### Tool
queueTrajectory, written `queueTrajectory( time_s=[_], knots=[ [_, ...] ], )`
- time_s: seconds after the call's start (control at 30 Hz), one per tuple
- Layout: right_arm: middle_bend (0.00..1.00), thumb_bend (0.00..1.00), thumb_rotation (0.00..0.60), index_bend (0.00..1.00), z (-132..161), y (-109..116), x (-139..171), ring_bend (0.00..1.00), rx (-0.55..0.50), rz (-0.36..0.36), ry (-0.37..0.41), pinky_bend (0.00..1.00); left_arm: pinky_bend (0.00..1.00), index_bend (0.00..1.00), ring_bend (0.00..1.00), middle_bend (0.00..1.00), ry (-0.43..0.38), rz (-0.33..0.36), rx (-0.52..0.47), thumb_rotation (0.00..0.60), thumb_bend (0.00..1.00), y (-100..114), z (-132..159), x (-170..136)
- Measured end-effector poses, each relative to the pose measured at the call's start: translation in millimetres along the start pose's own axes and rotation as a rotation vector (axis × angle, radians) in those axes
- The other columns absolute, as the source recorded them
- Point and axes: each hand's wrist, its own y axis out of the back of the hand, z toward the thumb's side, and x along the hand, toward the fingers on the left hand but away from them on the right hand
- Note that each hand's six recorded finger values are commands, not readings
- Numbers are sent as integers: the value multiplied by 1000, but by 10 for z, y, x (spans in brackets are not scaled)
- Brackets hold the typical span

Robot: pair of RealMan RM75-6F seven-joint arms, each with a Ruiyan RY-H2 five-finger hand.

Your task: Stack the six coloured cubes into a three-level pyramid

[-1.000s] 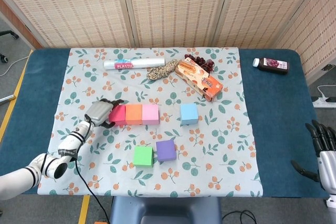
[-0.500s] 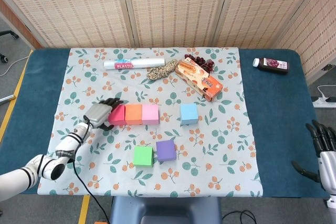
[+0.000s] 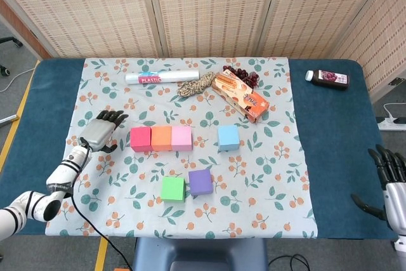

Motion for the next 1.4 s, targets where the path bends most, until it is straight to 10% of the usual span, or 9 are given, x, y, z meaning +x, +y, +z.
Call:
queueTrajectory(
  time_s=[1.4],
  knots=[
    [0,0,600,0,-80,17,-31,0,6,-4,-26,0,34,0,0,0,8,10,-84,600,323,-21,195,392]
  ],
)
